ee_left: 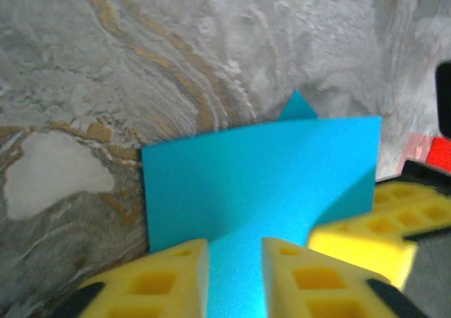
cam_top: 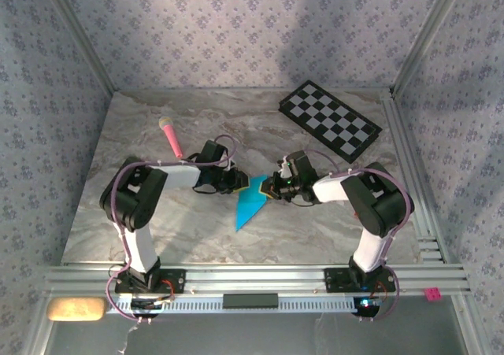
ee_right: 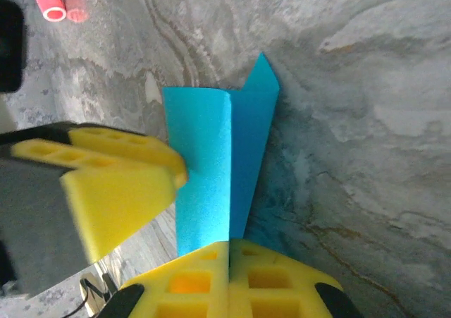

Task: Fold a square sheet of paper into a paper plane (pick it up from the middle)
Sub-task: Fold the wing for the fifth time at the center of the table.

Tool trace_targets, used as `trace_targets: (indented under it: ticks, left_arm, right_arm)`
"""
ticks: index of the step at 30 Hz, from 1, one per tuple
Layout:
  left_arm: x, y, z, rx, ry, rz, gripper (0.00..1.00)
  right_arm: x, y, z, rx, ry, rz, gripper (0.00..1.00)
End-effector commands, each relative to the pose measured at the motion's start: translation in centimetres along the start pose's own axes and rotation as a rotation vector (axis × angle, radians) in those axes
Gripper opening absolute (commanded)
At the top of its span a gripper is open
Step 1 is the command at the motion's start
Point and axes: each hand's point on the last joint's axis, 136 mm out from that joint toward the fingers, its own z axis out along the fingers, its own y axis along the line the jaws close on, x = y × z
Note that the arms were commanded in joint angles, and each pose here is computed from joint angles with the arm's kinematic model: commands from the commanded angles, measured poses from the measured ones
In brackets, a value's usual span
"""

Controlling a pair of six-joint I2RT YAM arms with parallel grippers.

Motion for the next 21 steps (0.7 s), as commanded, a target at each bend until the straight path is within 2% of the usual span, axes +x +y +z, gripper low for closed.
trace_targets:
  ticks: [1, 4, 7, 10, 15, 21]
  left_arm:
    - [-0.1, -1.0, -2.1, -0.018, -0.052, 0.069, 0.38]
    - [-0.2, -1.9, -3.9, -0.033, -0.109, 0.141, 0.45]
    - [0.5, -2.8, -5.2, -0.069, -0.156, 0.247, 0.47]
    - [2.1, -3.5, -6.0, -0.126, -0.184, 0.379, 0.47]
    - [5.6, -3.4, -5.5, -0.225, -0.170, 0.586, 0.45]
    - [8.5, -2.0, -4.1, -0.367, -0.133, 0.755, 0.47]
  right_arm:
    - [-1.1, 0.0, -0.9, 0.003, -0.091, 0.053, 0.03]
    - [-1.5, 0.2, -1.5, 0.016, -0.145, 0.088, 0.02]
    - [-1.5, -0.6, -1.9, 0.063, -0.192, 0.170, 0.02]
    - [-1.5, -0.5, -2.1, 0.047, -0.227, 0.227, 0.02]
    - [-1.5, 0.1, -2.5, 0.039, -0.248, 0.241, 0.02]
    - [-1.4, 0.7, -2.8, 0.034, -0.250, 0.237, 0.02]
